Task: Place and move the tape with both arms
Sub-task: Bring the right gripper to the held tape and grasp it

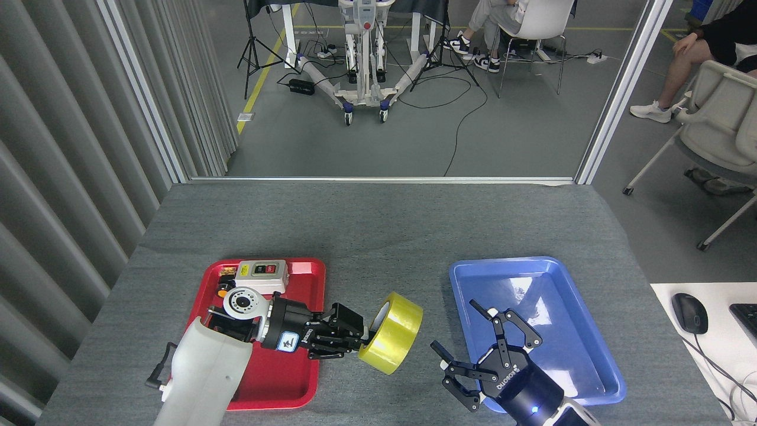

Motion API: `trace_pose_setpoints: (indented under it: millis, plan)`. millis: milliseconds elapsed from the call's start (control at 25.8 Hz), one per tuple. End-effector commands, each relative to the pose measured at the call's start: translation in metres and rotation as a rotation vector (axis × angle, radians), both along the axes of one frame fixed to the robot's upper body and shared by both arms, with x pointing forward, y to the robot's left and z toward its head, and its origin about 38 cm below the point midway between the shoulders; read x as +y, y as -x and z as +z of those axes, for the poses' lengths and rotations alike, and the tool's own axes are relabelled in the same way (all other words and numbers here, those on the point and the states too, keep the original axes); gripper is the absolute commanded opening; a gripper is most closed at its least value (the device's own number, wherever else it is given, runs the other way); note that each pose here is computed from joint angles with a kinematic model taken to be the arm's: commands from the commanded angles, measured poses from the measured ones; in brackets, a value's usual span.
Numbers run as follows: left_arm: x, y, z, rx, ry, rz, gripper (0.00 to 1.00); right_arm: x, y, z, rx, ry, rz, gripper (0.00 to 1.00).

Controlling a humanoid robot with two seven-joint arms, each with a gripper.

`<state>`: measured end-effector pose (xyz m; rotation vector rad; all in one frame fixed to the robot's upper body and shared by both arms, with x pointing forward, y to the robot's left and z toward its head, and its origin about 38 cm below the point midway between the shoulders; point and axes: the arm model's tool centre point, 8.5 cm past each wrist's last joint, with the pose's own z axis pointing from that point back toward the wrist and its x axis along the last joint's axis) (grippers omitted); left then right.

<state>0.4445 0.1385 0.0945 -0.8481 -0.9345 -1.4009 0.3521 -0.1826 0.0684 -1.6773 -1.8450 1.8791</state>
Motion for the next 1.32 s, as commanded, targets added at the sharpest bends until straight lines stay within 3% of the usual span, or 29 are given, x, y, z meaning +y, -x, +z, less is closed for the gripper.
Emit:
trace_pose_setpoints:
  millis: [0,194,503,813,968,1162,1278]
  plan:
    - [0.002,0.000,0.001,-0.002,-0.004,0.003,0.00,0.006,0.000,-0.001,0.023,-0.043,0.010,0.92]
    - [0.003,0.000,0.002,-0.009,-0.004,0.001,0.00,0.010,-0.012,-0.001,0.055,-0.100,-0.004,0.93]
    - [0.004,0.000,0.002,-0.008,-0.007,-0.003,0.00,0.025,-0.028,0.003,0.050,-0.117,-0.004,0.93]
    - [0.008,0.000,0.002,-0.007,-0.014,0.000,0.00,0.050,-0.028,-0.003,0.053,-0.087,0.048,0.92]
    - [0.008,0.000,0.002,-0.007,-0.014,0.000,0.00,0.053,-0.027,-0.003,0.053,-0.081,0.054,0.83]
    - [0.011,-0.001,0.002,-0.008,-0.019,0.003,0.00,0.053,-0.027,-0.004,0.054,-0.078,0.057,0.57]
    - [0.011,0.000,0.001,-0.005,-0.019,0.004,0.00,0.053,-0.027,-0.004,0.052,-0.078,0.054,0.46]
